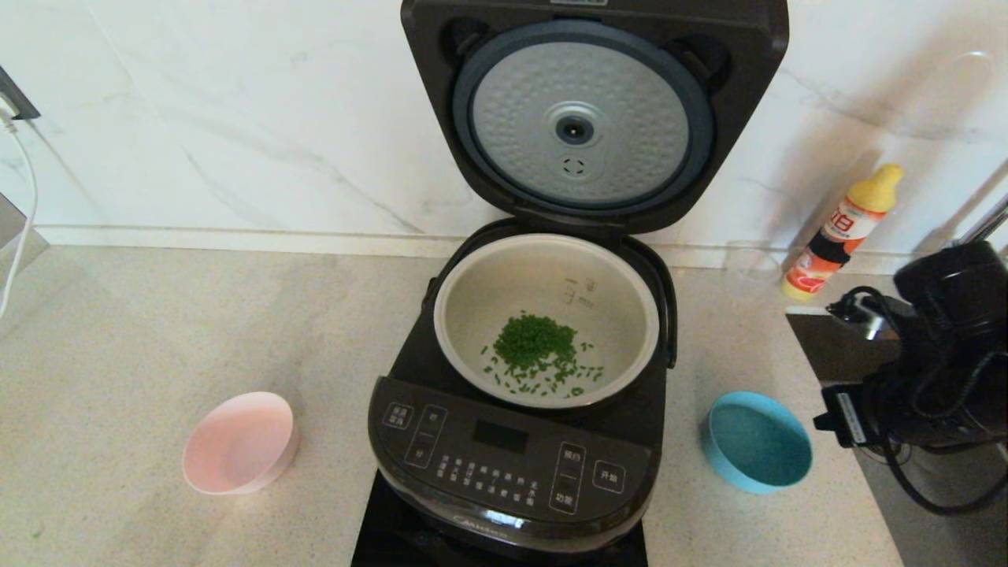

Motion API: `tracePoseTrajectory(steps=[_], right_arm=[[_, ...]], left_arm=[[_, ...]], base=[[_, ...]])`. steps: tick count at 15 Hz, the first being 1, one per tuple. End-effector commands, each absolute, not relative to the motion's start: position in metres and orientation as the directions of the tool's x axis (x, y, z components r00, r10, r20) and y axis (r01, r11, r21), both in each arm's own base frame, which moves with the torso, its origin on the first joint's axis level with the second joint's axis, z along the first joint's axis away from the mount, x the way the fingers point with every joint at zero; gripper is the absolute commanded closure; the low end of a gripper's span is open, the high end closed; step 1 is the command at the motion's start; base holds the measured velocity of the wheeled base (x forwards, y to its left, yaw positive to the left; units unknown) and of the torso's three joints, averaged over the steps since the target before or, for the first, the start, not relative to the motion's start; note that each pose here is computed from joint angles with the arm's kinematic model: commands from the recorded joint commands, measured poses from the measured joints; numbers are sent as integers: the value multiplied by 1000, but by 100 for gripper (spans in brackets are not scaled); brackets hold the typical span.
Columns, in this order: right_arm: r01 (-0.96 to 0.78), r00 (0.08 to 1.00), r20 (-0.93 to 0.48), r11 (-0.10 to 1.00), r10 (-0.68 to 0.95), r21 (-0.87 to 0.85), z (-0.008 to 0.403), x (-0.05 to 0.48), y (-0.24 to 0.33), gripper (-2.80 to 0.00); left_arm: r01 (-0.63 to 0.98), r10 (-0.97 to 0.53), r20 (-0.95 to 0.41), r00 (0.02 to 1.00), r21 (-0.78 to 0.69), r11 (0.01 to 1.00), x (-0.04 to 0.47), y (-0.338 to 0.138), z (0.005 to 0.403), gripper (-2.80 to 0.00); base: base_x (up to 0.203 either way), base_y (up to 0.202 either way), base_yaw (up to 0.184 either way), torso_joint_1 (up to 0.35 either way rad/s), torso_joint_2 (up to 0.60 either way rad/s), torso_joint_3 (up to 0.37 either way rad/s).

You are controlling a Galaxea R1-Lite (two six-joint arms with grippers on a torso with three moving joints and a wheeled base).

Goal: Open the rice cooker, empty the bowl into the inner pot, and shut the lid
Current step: Pour the water from the bowl into the rice cooker

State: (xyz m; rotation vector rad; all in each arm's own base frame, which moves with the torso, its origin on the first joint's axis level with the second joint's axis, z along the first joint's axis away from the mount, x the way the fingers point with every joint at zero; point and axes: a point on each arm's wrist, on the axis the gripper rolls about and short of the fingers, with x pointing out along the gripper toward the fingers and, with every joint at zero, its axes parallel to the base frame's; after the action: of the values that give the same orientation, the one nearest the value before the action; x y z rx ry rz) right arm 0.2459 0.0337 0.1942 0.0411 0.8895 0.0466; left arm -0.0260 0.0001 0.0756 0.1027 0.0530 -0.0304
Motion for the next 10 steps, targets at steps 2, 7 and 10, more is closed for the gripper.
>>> tracePoseTrajectory(steps=[2,7,10], right_arm=[[-28,541,-839,999,54,47,166,274,43,0],[-14,555,-831,999,41,40,170,272,40,-280],[8,553,-833,1000,7,13,167,274,38,-280]], left_arm=[[33,-28,-57,998,102,994,-26,0,76,0],[33,-28,-57,998,102,994,-26,0,76,0],[33,-28,-57,998,102,994,-26,0,76,0]], base=[[0,0,0,0,0,0],[0,0,0,0,0,0],[0,0,0,0,0,0]])
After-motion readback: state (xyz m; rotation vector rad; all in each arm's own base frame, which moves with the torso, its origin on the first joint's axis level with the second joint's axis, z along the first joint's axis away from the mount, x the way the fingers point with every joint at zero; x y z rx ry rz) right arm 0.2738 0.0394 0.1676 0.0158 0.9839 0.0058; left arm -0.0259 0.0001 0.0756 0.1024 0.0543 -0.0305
